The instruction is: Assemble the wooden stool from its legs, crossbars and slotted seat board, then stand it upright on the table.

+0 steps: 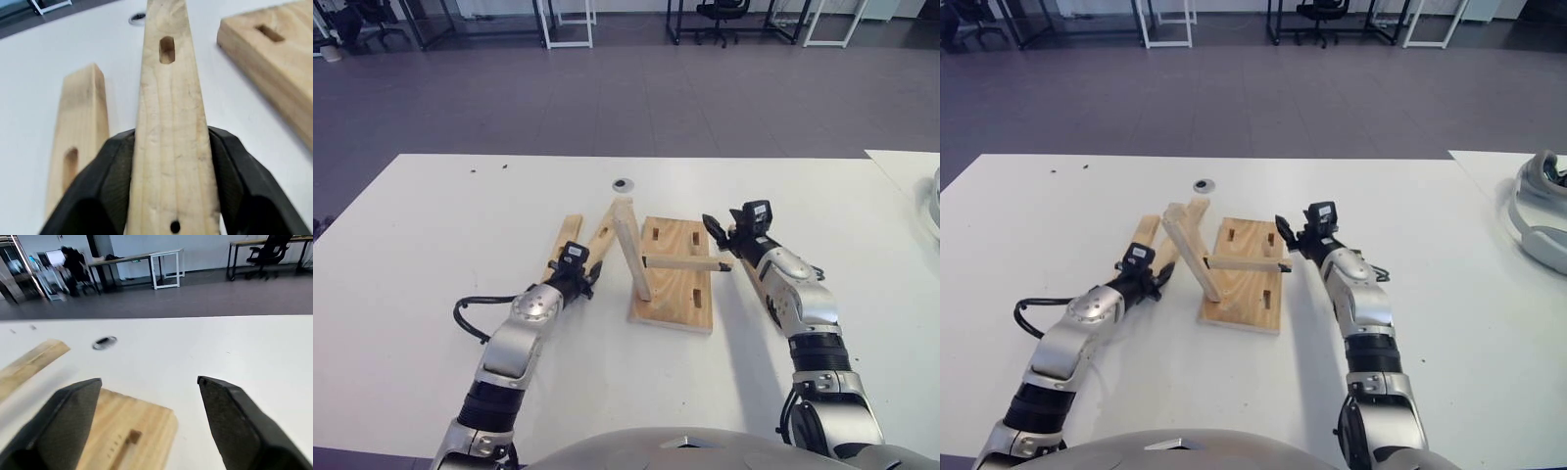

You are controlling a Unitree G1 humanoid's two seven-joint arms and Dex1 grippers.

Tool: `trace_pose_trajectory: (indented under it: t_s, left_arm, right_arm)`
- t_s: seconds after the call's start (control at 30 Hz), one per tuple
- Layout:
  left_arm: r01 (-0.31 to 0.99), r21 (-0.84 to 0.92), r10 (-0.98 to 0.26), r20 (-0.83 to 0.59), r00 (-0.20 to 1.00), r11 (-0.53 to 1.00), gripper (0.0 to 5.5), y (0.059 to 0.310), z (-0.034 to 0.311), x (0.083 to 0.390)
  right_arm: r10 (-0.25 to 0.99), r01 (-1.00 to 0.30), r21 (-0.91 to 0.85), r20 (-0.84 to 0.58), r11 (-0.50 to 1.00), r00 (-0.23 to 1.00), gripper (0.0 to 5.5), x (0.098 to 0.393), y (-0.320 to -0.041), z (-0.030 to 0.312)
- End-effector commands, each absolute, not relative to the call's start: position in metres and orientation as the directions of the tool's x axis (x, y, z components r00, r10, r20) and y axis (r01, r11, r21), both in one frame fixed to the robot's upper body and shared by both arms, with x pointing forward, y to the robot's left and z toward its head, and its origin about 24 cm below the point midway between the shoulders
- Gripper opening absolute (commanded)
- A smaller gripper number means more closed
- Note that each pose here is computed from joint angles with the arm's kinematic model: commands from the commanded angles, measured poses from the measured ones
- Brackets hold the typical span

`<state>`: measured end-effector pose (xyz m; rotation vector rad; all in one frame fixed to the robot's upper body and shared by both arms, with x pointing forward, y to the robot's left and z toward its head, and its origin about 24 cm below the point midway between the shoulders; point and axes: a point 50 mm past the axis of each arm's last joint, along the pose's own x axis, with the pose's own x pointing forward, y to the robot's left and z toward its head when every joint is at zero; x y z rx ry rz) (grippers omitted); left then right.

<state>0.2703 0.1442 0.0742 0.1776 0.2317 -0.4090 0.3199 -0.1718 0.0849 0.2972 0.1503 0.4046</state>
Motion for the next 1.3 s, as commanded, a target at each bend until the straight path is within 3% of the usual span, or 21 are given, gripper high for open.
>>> trace_pose_trajectory:
  t_s: [0.03, 0.1, 0.23, 0.47, 0.83, 0.9, 0.93, 1.03, 1.1, 1.2, 1.3]
  left_arm:
    - [0.543, 0.176, -0.547, -0.028, 0.837, 0.821, 2.11, 0.135, 0.112, 0.289]
    - [0.613, 0.206, -0.637, 0.077, 0.767, 0.763, 2.11, 0.138, 0.134, 0.296]
    - [0.679, 0.287, -0.732, 0.150, 0.665, 0.676, 2.10, 0.136, 0.163, 0.307]
    - [0.721, 0.385, -0.806, 0.116, 0.581, 0.576, 2.10, 0.124, 0.166, 0.307]
    - [0.691, 0.489, -0.823, 0.106, 0.559, 0.532, 2.10, 0.122, 0.174, 0.305]
    - [0.700, 0.474, -0.824, 0.108, 0.556, 0.534, 2.10, 0.123, 0.173, 0.305]
    - [0.708, 0.469, -0.830, 0.108, 0.548, 0.528, 2.46, 0.121, 0.173, 0.304]
    - [0.720, 0.464, -0.840, 0.107, 0.533, 0.516, 2.81, 0.117, 0.172, 0.301]
    - [0.703, 0.444, -0.815, 0.119, 0.568, 0.555, 3.23, 0.120, 0.171, 0.303]
    - [0.650, 0.316, -0.704, 0.091, 0.705, 0.692, 3.84, 0.134, 0.146, 0.295]
    - [0.599, 0.213, -0.611, -0.014, 0.792, 0.772, 4.33, 0.135, 0.104, 0.260]
  right_arm:
    - [0.497, -0.483, 0.511, 0.121, 0.711, 0.860, 3.66, 0.335, -0.164, 0.131]
    - [0.548, -0.569, 0.581, 0.236, 0.582, 0.802, 3.66, 0.340, -0.153, 0.159]
    - [0.563, -0.665, 0.639, 0.408, 0.385, 0.718, 3.66, 0.343, -0.139, 0.207]
    - [0.551, -0.637, 0.722, 0.427, 0.270, 0.717, 3.48, 0.344, -0.132, 0.224]
    - [0.545, -0.567, 0.750, 0.334, 0.340, 0.769, 1.23, 0.343, -0.135, 0.211]
    - [0.539, -0.564, 0.749, 0.333, 0.348, 0.774, 1.03, 0.341, -0.138, 0.208]
    - [0.533, -0.563, 0.748, 0.334, 0.352, 0.777, 1.03, 0.340, -0.139, 0.207]
    - [0.493, -0.545, 0.754, 0.339, 0.367, 0.801, 1.00, 0.339, -0.146, 0.204]
    - [0.416, -0.511, 0.749, 0.341, 0.422, 0.843, 1.00, 0.336, -0.165, 0.201]
    - [0.268, -0.390, 0.704, 0.284, 0.594, 0.921, 1.00, 0.303, -0.207, 0.181]
    - [0.104, -0.151, 0.713, 0.110, 0.685, 0.989, 1.00, 0.236, -0.230, 0.141]
